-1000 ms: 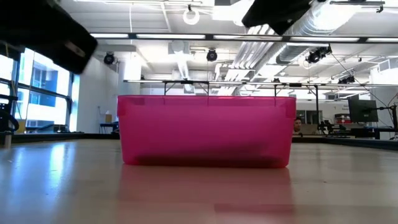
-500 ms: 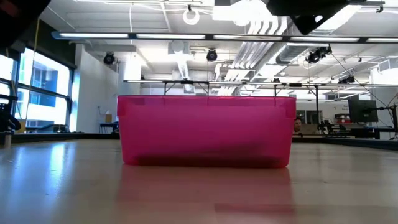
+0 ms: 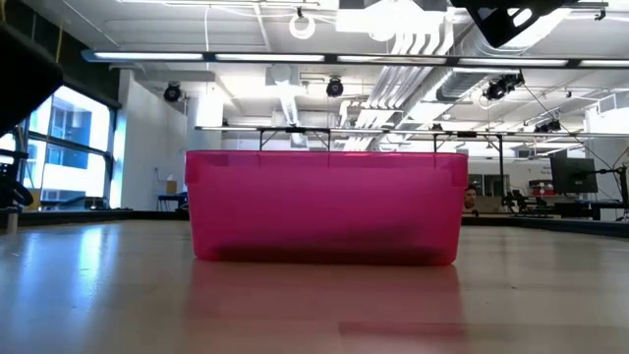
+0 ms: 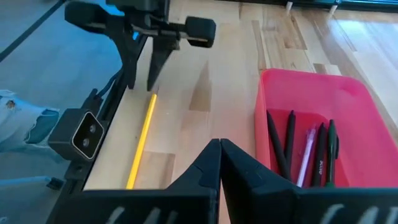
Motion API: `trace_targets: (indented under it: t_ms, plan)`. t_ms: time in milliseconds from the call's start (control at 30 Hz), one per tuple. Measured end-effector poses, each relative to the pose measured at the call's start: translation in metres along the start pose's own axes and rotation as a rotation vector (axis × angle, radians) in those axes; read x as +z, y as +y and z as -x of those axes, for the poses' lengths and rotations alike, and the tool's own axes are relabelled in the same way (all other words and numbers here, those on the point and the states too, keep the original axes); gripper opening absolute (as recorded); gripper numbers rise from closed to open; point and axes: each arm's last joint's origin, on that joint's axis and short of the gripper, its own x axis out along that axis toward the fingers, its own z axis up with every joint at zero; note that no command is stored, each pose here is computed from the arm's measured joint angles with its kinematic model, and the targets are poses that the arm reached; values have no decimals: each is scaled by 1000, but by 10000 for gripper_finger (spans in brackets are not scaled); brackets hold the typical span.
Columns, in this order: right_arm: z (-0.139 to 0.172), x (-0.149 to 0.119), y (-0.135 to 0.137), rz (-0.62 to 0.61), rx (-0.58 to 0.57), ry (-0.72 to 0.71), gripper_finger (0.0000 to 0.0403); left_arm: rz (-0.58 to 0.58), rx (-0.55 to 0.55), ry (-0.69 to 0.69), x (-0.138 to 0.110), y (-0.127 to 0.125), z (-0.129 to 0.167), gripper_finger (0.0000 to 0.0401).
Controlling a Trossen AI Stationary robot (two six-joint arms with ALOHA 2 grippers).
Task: Sort crayons/erasers/pens/pencils in bins
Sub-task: Put the yellow pencil into the transparent bin
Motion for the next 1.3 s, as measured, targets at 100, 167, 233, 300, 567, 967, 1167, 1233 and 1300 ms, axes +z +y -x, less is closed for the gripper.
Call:
trace_targets:
  t_ms: [100,167,233,300,567,967,1167,1233,1300]
  plan:
    - [0,0,1,0,2,-2,0,2,13,11,-2,2,-5,114]
    - [0,0,1,2,4,-2,0,0,16,20,-4,3,-8,116]
    - [1,0,1,3,4,-2,0,-4,19,37,-7,5,-13,116]
    - [1,0,1,3,4,-2,0,4,25,39,-7,7,-16,113]
    - [0,0,1,2,6,-5,0,-17,32,68,-4,15,-24,62]
    - [4,0,5,4,46,5,0,-78,59,133,-4,26,-25,5]
    - [10,-7,15,-105,70,29,1,-98,102,131,-1,30,-18,1]
    - [10,-13,19,-171,89,63,7,-99,106,130,-1,30,-18,1]
    - [7,-22,27,-207,114,90,22,-99,110,127,-1,30,-18,1]
